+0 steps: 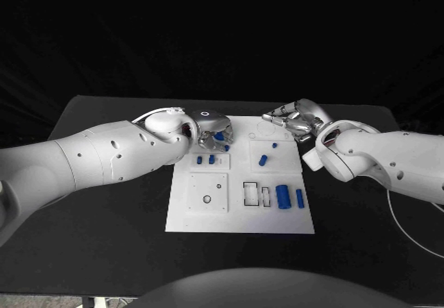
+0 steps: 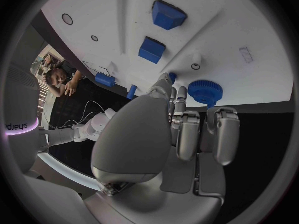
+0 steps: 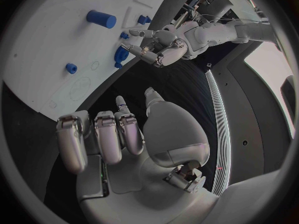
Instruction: Assemble the parts on the task board
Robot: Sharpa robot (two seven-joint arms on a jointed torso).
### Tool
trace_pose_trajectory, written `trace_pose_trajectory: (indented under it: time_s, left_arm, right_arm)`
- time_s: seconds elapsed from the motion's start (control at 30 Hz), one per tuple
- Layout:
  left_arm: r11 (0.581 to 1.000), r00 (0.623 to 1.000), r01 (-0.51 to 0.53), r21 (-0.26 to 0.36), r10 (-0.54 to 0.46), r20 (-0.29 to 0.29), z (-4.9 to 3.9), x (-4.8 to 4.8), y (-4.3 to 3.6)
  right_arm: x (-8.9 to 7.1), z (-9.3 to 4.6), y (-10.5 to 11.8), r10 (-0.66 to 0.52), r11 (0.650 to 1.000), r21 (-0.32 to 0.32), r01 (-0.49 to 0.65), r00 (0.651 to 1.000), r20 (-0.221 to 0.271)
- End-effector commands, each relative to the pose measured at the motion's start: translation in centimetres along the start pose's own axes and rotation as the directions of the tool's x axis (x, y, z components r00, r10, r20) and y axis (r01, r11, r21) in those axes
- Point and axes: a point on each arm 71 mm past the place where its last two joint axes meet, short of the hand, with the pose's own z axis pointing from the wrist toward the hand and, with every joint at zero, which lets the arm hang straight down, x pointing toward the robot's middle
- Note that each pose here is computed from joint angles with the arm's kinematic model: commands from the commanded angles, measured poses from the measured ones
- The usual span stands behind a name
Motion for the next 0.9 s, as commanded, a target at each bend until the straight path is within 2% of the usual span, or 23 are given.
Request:
trace_pose_trajectory:
  time_s: [0.03, 0.9]
  left_arm:
    - [1.0, 0.999, -0.009, 0.005, 0.009, -0.037, 0.23, 0.24, -0.3]
    - [1.0, 0.997, -0.03, -0.009, 0.029, -0.072, 0.5, 0.53, -0.16]
  right_arm:
    - [0.14, 0.0, 0.01, -0.001, 1.0, -0.003, 0.0, 1.0, -0.016]
    - [0.35, 0.07, -0.03, 0.008, 1.0, 0.011, -0.008, 1.0, -0.03]
